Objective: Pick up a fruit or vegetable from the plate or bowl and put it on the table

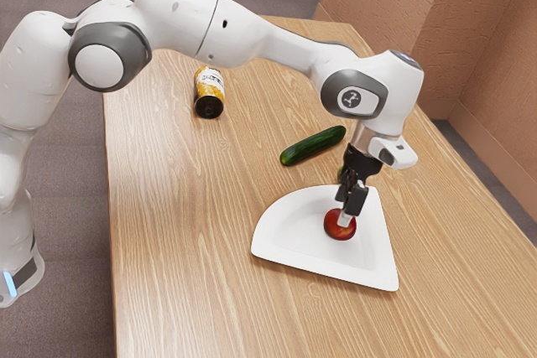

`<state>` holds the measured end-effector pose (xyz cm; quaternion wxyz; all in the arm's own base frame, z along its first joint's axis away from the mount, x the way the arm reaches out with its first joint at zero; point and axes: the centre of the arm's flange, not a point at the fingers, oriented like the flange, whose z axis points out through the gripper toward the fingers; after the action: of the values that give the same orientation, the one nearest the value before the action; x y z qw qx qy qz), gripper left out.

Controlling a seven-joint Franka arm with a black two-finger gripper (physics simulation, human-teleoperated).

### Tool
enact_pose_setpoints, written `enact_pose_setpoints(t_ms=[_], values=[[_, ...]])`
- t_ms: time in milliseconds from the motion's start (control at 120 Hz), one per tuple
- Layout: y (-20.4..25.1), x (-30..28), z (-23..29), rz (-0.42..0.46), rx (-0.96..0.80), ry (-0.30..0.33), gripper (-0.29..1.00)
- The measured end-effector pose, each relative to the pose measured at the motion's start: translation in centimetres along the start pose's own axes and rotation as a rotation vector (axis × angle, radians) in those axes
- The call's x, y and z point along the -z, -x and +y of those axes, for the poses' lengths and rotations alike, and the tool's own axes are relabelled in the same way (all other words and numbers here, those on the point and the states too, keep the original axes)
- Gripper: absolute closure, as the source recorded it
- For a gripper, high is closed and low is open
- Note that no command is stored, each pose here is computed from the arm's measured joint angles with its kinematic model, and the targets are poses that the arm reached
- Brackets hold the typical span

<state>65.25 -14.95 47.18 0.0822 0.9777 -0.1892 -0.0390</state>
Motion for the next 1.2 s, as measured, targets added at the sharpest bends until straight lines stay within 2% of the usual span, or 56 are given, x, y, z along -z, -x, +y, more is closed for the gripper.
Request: enact_pose_setpoints(t_ms=[292, 642, 1200], values=[[0.3, -0.3, -1.3, 0.001, 0.010, 0.004, 0.00], [0.3, -0.5, -1.4, -0.015, -0.046, -0.055, 0.00], [0.0, -1.2, -0.3, -0.020, -0.092, -0.040, 0.00]])
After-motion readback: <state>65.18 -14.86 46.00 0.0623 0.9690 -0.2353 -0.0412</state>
